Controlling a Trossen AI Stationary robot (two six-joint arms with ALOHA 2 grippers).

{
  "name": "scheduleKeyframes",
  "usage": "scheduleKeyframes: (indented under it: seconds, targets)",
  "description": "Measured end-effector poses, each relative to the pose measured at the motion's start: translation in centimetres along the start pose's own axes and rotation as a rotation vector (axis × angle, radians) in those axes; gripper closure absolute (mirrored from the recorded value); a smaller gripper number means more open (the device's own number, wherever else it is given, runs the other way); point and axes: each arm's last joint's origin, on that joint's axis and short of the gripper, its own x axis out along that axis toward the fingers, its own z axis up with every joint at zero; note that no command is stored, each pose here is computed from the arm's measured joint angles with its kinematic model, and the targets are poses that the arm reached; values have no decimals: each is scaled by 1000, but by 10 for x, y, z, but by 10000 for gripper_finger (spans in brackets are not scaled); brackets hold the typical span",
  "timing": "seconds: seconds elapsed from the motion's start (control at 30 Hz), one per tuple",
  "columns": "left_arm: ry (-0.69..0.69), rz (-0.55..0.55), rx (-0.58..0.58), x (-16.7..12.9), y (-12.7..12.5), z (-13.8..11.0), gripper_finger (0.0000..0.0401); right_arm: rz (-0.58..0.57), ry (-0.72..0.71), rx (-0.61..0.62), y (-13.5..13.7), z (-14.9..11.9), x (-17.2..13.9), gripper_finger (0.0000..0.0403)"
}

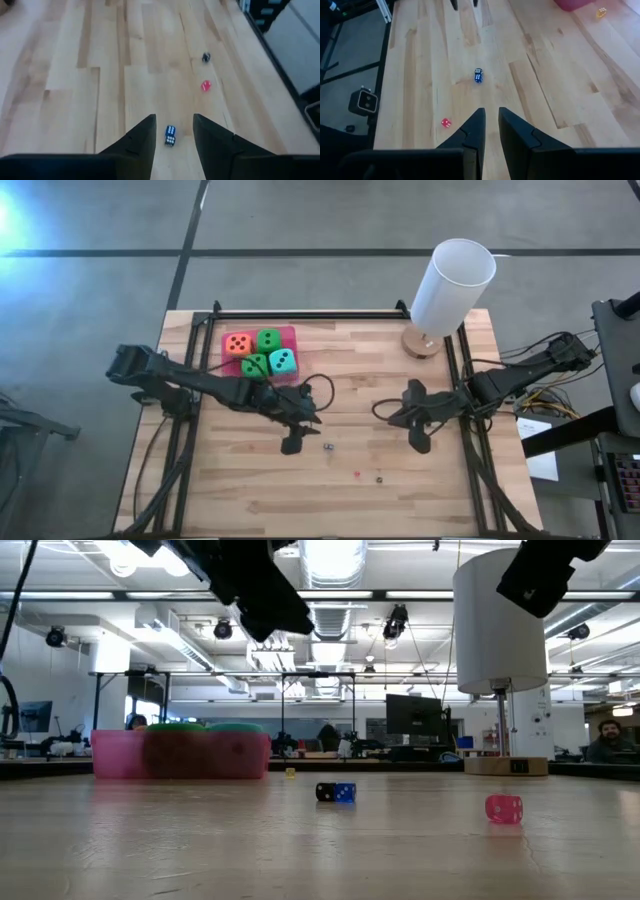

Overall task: Pick & Place Dice
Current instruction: Put the left small black dice into the red bin

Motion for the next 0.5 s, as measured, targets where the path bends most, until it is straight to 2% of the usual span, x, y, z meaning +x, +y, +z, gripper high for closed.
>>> scheduleKeyframes:
  seconds: [0.2, 0.5]
  targets:
    - [49, -13, 23, 17, -4, -9, 272, 3, 2, -25, 0, 0, 0, 351]
    - [30, -43, 42, 37, -9, -13, 274, 2, 2, -31, 0, 0, 0, 351]
